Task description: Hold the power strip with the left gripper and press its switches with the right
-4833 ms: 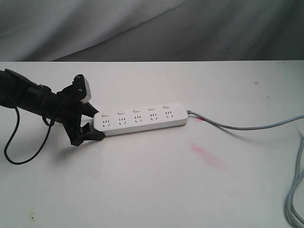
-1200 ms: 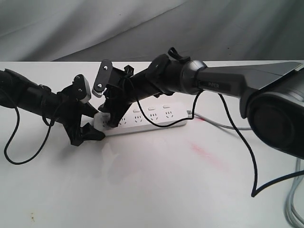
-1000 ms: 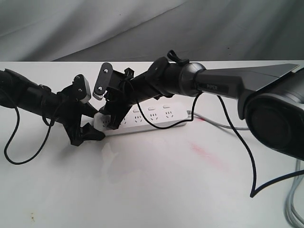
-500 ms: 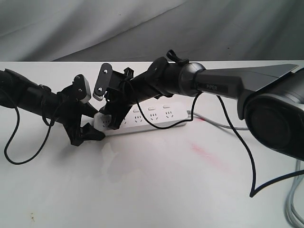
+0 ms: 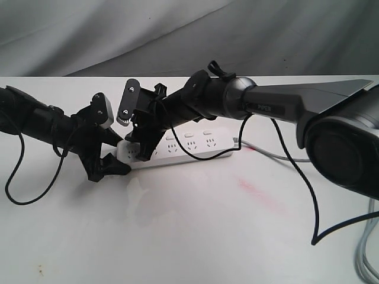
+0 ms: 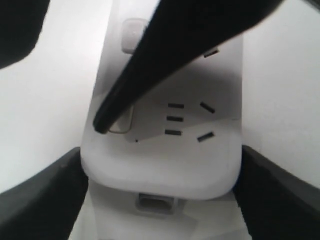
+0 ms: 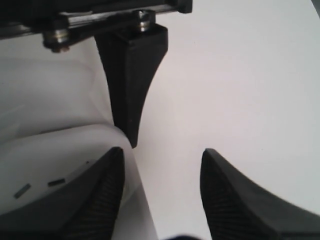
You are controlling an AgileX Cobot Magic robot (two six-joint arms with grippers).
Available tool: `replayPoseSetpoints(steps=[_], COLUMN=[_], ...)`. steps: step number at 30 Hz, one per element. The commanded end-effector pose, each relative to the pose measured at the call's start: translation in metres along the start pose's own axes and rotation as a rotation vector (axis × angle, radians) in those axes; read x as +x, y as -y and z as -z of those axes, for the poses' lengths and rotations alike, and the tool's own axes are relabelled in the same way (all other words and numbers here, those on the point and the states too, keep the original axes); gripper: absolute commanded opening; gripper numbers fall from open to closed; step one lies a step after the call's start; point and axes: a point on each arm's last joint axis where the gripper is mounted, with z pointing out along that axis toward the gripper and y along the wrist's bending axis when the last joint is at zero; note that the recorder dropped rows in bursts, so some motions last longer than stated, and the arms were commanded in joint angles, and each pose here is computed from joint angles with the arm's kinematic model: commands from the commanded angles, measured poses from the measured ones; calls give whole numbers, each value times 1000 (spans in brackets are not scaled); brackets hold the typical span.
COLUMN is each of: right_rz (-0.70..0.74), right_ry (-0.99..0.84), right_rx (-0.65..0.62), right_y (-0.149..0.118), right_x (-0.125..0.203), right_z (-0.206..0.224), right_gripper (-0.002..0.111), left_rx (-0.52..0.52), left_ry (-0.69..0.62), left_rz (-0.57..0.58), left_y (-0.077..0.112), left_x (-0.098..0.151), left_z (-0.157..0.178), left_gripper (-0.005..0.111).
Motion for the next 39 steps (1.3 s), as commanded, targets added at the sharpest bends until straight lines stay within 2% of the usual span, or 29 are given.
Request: replayPoseSetpoints(steps=[1, 24, 39], right_rz=[16, -7, -5], right_ry=[-13, -55, -107], right_rx=[-49, -121, -110], right_y=[-6, -19, -16], right_x=[4, 23, 33], right_z=[-3, -19, -19], right_gripper=[45, 45, 45], left_rx=[1, 1, 1], left_ry=[-20, -20, -20], left_rz=[-20, -20, -20], left_y=[0, 0, 0], left_x=[3, 3, 3], left_z=[-2, -2, -2], left_gripper=[58, 58, 58])
